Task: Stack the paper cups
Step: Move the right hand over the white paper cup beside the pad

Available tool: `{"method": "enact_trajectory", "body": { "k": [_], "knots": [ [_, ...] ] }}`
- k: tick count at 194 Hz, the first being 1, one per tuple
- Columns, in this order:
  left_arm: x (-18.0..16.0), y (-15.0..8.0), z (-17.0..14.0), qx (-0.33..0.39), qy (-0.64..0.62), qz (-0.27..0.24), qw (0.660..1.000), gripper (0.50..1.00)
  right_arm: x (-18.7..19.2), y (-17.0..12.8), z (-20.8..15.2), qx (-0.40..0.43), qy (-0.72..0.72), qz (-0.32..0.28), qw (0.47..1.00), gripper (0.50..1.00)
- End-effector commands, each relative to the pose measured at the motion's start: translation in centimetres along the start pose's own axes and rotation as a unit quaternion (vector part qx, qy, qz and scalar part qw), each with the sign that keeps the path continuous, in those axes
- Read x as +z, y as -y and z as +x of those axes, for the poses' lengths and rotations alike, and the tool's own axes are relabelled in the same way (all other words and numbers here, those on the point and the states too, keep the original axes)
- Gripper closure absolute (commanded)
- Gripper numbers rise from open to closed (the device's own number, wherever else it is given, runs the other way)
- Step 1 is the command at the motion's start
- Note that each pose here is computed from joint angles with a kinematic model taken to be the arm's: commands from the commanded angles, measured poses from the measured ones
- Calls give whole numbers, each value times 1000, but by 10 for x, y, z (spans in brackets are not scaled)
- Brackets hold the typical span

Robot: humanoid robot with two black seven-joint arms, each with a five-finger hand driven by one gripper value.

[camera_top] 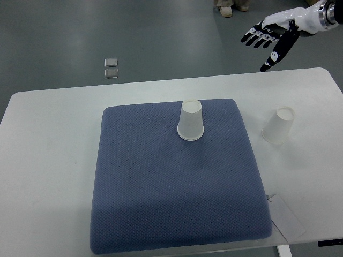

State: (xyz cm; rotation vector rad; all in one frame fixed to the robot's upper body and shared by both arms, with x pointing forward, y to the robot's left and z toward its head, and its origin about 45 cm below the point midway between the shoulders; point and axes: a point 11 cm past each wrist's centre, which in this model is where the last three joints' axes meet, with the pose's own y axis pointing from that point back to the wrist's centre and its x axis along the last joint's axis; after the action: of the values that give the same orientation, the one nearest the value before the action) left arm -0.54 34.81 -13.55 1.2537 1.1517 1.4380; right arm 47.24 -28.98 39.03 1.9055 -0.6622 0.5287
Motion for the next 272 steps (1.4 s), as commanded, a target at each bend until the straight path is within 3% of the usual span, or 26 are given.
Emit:
{"method": "enact_trajectory", "body": {
  "k": [1,44,72,121,177,215,272],
  "knots": [
    [0,0,0,0,0,0,1000,500,-15,-13,-1,-33,-70,-51,996,583],
    [0,0,0,0,0,0,1000,500,-42,-47,-22,-118,-152,-137,972,585],
    [0,0,0,0,0,0,1000,500,-62,-68,-26,-123,-175,-142,966,585],
    [0,0,0,0,0,0,1000,500,-42,-95,-23,-116,-178,-209,955,585],
    [0,0,0,0,0,0,1000,500,-47,-117,-24,-105,-171,-201,959,585],
    [0,0,0,0,0,0,1000,500,-38,-105,-34,-126,-166,-203,957,585],
    [0,0,0,0,0,0,1000,500,25,-30,-60,-61,-170,-222,958,587]
  ]
}}
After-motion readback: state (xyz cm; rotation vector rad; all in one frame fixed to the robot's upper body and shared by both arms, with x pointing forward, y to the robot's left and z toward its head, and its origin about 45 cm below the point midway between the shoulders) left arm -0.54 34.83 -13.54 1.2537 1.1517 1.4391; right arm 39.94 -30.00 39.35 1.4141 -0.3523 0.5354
